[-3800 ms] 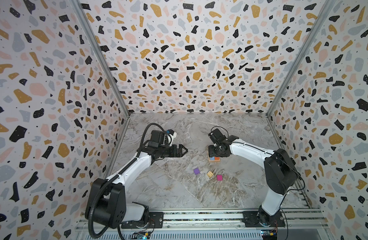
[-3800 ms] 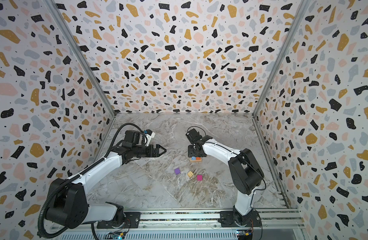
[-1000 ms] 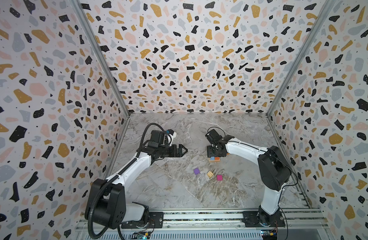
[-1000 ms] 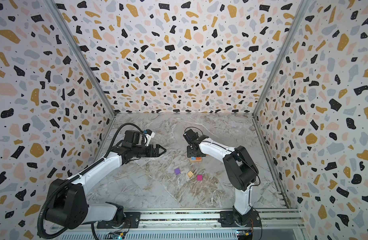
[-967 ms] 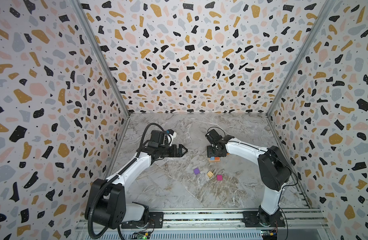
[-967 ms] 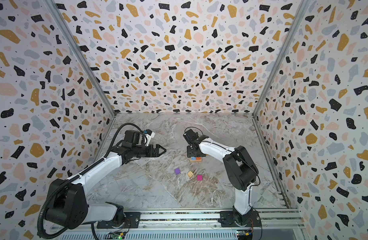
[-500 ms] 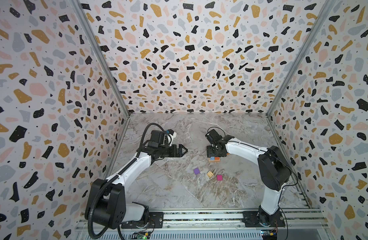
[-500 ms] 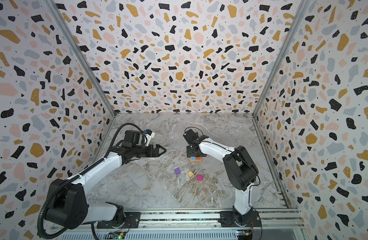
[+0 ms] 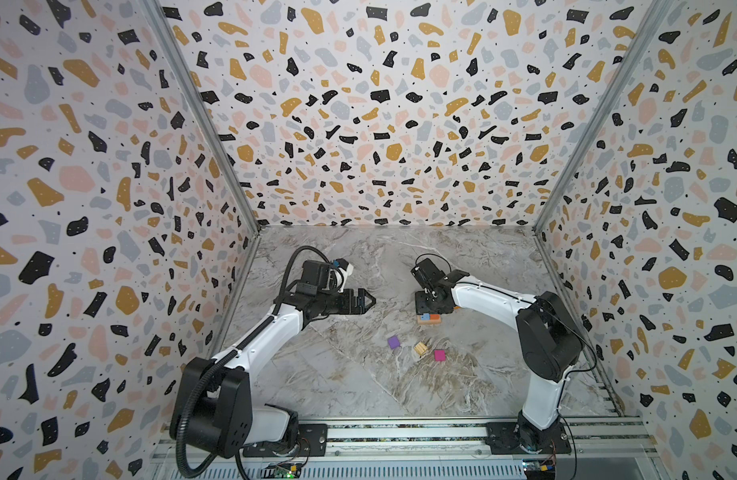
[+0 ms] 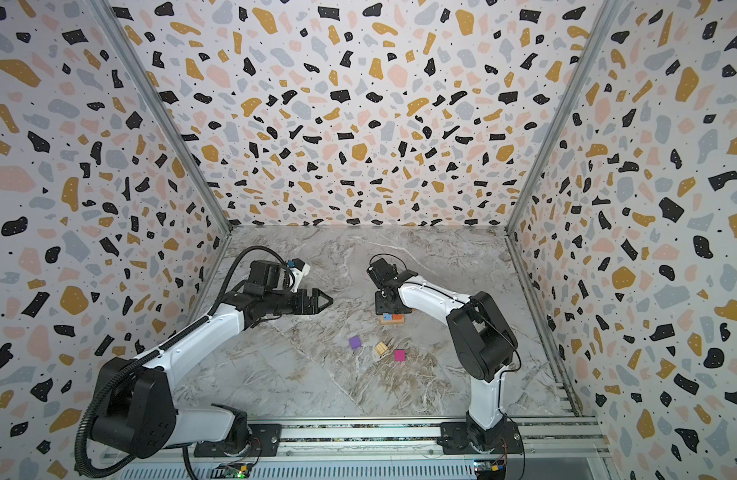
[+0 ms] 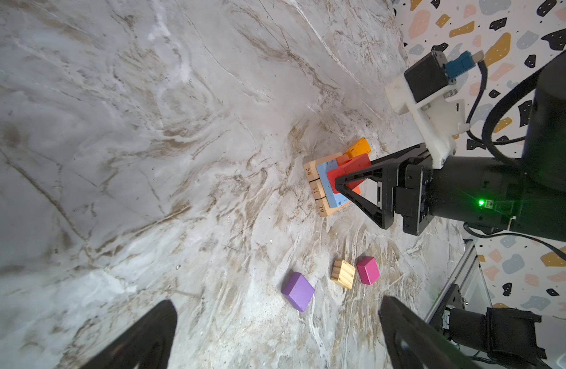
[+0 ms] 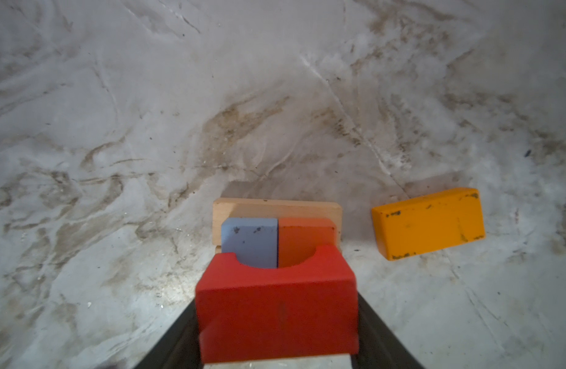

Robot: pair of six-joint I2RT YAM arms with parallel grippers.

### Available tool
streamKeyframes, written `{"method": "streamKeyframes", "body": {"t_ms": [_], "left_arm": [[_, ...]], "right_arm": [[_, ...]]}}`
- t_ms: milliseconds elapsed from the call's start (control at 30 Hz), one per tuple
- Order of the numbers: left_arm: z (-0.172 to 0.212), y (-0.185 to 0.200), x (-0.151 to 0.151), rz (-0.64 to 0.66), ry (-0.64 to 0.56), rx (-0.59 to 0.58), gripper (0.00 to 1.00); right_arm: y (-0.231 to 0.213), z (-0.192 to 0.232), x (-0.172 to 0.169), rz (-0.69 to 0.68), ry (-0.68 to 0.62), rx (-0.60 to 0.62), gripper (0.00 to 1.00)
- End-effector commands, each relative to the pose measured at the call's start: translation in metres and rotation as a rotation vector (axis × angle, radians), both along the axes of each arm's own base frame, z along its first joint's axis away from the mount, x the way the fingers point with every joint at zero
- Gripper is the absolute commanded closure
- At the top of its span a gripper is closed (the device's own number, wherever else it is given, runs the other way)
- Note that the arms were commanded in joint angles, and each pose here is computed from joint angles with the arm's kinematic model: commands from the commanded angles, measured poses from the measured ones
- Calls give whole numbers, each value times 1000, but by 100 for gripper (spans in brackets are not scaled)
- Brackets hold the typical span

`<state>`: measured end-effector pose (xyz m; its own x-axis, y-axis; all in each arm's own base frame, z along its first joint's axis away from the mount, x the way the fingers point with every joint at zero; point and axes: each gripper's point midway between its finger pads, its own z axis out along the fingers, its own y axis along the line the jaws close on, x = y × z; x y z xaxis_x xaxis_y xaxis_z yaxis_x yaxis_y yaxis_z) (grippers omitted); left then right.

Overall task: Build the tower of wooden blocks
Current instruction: 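Hold the red arch block above the blue and orange bars, aligning it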

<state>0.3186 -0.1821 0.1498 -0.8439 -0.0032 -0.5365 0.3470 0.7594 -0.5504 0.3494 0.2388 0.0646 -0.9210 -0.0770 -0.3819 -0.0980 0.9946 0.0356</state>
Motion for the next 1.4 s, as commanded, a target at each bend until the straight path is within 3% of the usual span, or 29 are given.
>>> {"method": "streamKeyframes", "body": {"t_ms": [0, 600, 1133, 1367], "left_arm": [[4, 1, -1, -2, -16, -3, 0], [6, 1, -3, -3, -20, -11, 0], [5, 1, -3, -3, -20, -8, 0], [5, 2, -3, -1, -18, -6, 0]], "right_arm": [[2, 23, 3, -16, -35, 24, 42], [1, 18, -1, -83, -16, 36, 46], [1, 17, -1, -56, -16, 12, 32], [2, 18, 1, -58, -20, 13, 31]]}}
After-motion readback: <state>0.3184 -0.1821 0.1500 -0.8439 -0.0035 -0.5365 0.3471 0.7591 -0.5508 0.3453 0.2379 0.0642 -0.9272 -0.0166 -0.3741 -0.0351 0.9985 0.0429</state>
